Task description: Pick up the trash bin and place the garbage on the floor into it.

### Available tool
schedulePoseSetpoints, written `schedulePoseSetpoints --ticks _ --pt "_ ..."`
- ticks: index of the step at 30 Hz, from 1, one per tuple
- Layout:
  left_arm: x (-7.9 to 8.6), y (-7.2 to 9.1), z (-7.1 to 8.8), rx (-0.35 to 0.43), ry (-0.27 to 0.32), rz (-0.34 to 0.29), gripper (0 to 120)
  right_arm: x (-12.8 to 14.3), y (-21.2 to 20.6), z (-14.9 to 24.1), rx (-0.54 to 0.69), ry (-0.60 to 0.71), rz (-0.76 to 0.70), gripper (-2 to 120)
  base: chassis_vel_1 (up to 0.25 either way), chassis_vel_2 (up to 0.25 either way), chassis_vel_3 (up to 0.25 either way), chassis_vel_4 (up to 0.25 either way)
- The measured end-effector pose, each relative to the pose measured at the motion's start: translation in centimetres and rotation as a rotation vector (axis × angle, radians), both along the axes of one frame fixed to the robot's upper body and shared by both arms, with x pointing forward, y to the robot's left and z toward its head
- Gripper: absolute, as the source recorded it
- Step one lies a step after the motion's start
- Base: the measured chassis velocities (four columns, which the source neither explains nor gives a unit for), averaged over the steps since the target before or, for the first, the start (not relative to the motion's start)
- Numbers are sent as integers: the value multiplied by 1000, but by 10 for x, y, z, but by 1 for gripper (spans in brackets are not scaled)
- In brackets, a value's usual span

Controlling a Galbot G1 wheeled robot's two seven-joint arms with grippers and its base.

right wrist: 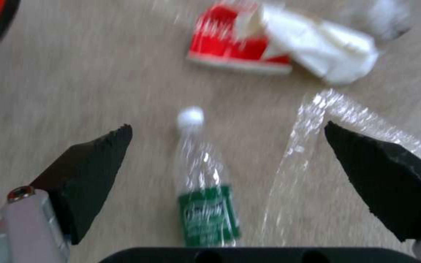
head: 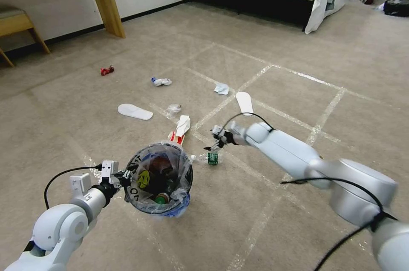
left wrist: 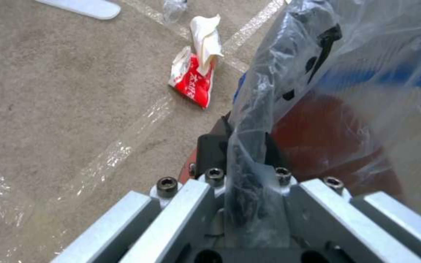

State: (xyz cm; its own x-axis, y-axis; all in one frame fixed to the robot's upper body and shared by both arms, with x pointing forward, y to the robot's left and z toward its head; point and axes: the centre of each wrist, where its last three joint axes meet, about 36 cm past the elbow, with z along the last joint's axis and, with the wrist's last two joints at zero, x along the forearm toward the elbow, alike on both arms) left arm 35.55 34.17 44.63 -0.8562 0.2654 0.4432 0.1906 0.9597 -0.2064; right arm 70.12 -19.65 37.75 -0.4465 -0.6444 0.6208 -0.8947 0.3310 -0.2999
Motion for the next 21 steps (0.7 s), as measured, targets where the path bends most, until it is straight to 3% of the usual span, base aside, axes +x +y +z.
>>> schedulePoseSetpoints --ticks 2,11,21 --pt "0 0 0 -1 -2 1 1 14 17 11 -126 46 64 100 0 0 0 0" --pt "-2 -3 3 -12 -17 -12 1 17 22 4 -342 118 111 100 0 0 0 0" --pt "-3 -1 2 -15 -24 -23 1 12 1 -17 -339 101 19 100 0 0 0 0"
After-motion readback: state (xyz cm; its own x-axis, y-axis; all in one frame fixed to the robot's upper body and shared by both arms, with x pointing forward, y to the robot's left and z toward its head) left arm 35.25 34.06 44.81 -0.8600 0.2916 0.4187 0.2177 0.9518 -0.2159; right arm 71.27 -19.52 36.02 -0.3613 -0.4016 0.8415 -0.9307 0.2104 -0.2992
